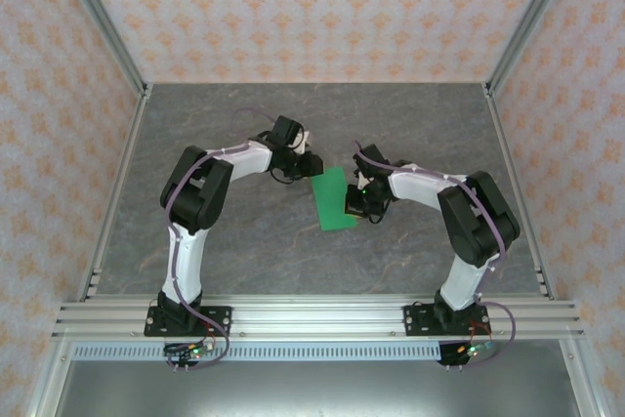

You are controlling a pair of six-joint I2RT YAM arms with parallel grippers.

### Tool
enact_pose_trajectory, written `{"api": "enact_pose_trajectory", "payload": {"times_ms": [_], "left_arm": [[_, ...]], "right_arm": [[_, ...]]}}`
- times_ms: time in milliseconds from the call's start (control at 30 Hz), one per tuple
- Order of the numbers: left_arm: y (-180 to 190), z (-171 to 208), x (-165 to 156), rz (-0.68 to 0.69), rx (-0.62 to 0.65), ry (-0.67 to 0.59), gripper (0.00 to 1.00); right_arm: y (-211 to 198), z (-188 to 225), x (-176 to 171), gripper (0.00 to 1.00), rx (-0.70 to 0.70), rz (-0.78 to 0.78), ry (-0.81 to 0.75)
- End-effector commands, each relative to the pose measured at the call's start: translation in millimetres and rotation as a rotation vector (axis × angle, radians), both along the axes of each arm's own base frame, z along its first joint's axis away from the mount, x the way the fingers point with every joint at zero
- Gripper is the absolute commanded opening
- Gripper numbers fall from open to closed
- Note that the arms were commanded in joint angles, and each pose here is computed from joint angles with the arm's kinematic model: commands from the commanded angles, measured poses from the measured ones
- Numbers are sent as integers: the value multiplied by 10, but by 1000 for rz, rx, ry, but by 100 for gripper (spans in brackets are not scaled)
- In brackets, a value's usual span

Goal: Fold a paper plane with a square sheet of paper (fold left side to right side)
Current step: First fold the square sheet of paper in half at the center of the table.

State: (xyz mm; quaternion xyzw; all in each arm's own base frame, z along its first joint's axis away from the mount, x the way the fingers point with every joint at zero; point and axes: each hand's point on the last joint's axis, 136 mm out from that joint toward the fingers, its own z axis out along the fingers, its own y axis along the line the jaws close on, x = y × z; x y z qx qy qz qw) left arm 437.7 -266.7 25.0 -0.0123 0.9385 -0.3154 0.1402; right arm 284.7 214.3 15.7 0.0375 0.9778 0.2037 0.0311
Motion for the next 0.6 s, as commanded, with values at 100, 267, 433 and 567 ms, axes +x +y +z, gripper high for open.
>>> {"api": "enact_pose_trajectory", "payload": {"times_ms": [100, 267, 433, 567], "left_arm": [[521, -236, 309, 114, 127, -6, 31], [595, -89, 354, 118, 121, -27, 32], [626, 350, 305, 117, 89, -93, 36], [691, 717, 132, 142, 59, -158, 42]], "right_arm": [[-496, -409, -302, 9, -248, -19, 116], [-317, -329, -234, 10, -136, -36, 75], [-60, -2, 28, 16, 16, -66, -46], [-103, 310, 194, 29, -4, -77, -155]]}}
